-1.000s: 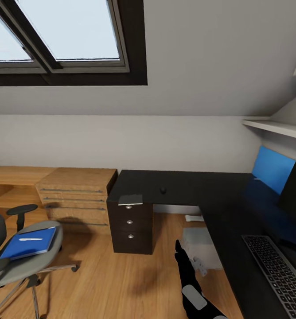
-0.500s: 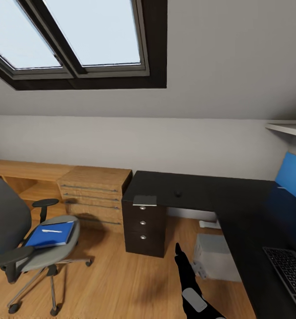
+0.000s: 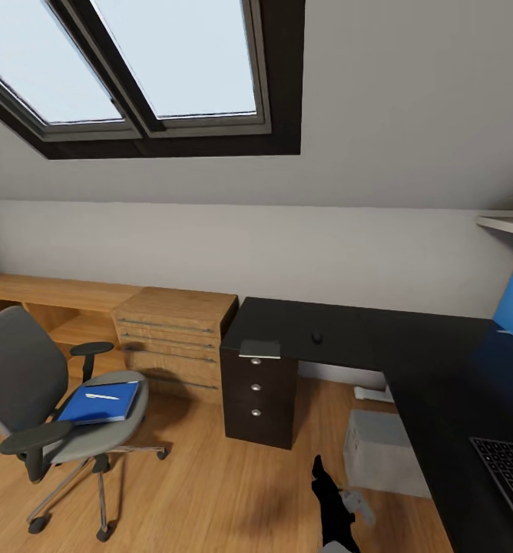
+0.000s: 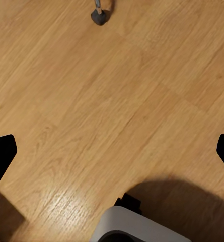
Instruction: In the bedroom, organize the workspace by keeping the computer under the desk, ensuring the monitor is on the desk, placing the keyboard on the desk next to the monitor, placing the mouse on the desk next to the keyboard, moving the folder from the swivel chair onto the desk next to the mouse, stacking the notebook on top of the folder with the pen on top of the notebook, and positioning the swivel chair next to the desk.
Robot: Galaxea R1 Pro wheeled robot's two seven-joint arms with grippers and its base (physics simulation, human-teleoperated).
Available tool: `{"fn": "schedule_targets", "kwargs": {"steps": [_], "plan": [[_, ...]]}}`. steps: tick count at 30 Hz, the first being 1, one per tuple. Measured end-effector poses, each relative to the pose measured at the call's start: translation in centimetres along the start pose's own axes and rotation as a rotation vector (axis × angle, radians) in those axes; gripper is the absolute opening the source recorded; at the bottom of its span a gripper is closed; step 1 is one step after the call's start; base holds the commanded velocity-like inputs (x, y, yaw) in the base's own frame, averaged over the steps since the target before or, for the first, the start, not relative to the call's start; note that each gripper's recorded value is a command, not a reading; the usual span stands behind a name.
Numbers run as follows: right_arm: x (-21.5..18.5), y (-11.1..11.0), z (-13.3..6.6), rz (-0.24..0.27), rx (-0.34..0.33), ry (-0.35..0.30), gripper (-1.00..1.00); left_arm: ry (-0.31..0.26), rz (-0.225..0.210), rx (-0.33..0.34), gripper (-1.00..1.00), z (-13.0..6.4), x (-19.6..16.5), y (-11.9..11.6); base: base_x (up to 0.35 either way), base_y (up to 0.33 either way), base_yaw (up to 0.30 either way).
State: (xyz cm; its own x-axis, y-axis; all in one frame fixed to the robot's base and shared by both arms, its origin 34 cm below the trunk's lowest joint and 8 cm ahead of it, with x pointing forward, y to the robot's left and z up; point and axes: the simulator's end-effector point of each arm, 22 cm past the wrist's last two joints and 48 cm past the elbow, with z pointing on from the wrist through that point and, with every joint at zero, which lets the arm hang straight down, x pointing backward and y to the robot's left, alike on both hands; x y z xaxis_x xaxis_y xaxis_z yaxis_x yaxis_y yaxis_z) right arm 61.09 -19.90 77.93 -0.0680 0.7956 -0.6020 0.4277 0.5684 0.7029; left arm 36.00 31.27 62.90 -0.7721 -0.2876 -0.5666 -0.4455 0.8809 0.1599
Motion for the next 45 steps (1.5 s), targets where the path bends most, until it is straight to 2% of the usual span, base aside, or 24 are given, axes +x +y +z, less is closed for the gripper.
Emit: {"fn": "schedule_targets", "kwargs": {"steps": [1, 3, 4, 7, 8, 10, 11, 14, 15, 19, 20, 21, 24, 25, 36, 45], "plan": [[1.3, -0.2, -0.9, -0.106, -0.040, 0.036, 1.00, 0.001, 0.000, -0.001, 1.00, 0.0, 0.0, 0.0, 0.000, 0.000, 0.002], [2.2, -0.2, -1.6, -0.184, -0.076, 0.059, 1.00, 0.001, 0.000, -0.001, 1.00, 0.0, 0.0, 0.0, 0.000, 0.000, 0.001], [2.5, -0.5, -1.8, -0.204, -0.079, 0.066, 1.00, 0.001, 0.000, -0.001, 1.00, 0.0, 0.0, 0.0, 0.000, 0.000, 0.000], [3.4, -2.1, -2.7, -0.273, -0.053, 0.090, 1.00, 0.000, 0.000, -0.002, 1.00, 0.1, -0.1, 0.2, 0.000, 0.000, 0.000], [3.6, -3.2, -2.9, -0.355, -0.036, 0.106, 1.00, -0.001, 0.000, -0.005, 1.00, 0.1, -0.1, 0.3, 0.000, 0.000, 0.000], [3.0, -4.6, -2.7, -0.473, -0.022, 0.116, 1.00, -0.001, 0.000, -0.008, 1.00, 0.2, -0.1, 0.5, 0.000, 0.000, 0.000], [2.0, -6.0, -2.5, -0.573, -0.005, 0.117, 1.00, -0.001, 0.001, -0.010, 1.00, 0.2, -0.2, 0.7, 0.000, 0.000, 0.000], [0.4, -7.9, -2.0, -0.702, 0.010, 0.119, 1.00, -0.002, 0.001, -0.011, 1.00, 0.2, -0.2, 0.8, 0.000, 0.000, 0.000], [-0.7, -8.9, -1.7, -0.781, 0.013, 0.119, 1.00, -0.005, 0.000, -0.011, 1.00, 0.3, -0.3, 0.8, 0.000, 0.000, 0.000], [-1.5, -9.5, -1.4, -0.876, -0.011, 0.127, 1.00, -0.011, 0.002, -0.007, 1.00, 0.2, -0.4, 0.6, 0.000, 0.000, 0.000], [-1.4, -9.5, -1.4, -0.881, -0.018, 0.131, 1.00, -0.011, 0.003, -0.006, 1.00, 0.2, -0.4, 0.6, 0.000, 0.000, 0.000], [-0.8, -9.1, -1.4, -0.888, -0.052, 0.152, 1.00, -0.008, 0.004, -0.009, 1.00, 0.2, -0.2, 0.8, 0.000, 0.000, 0.000], [-0.3, -8.8, -1.6, -0.892, -0.072, 0.166, 1.00, -0.003, 0.009, -0.013, 1.00, 0.2, 0.1, 1.0, 0.007, 0.000, 0.000], [0.8, -8.1, -1.8, -0.890, -0.095, 0.180, 1.00, 0.002, 0.013, -0.011, 1.00, 0.1, 0.4, 0.8, 0.048, 0.000, 0.000], [1.0, -8.0, -2.0, -0.885, -0.094, 0.181, 1.00, 0.004, 0.013, -0.011, 1.00, 0.1, 0.5, 0.8, 0.255, 0.008, 0.000], [1.2, -7.9, -2.0, -0.881, -0.092, 0.183, 1.00, 0.005, 0.014, -0.012, 1.00, 0.1, 0.5, 0.9, 0.282, 0.199, 0.000]]}}
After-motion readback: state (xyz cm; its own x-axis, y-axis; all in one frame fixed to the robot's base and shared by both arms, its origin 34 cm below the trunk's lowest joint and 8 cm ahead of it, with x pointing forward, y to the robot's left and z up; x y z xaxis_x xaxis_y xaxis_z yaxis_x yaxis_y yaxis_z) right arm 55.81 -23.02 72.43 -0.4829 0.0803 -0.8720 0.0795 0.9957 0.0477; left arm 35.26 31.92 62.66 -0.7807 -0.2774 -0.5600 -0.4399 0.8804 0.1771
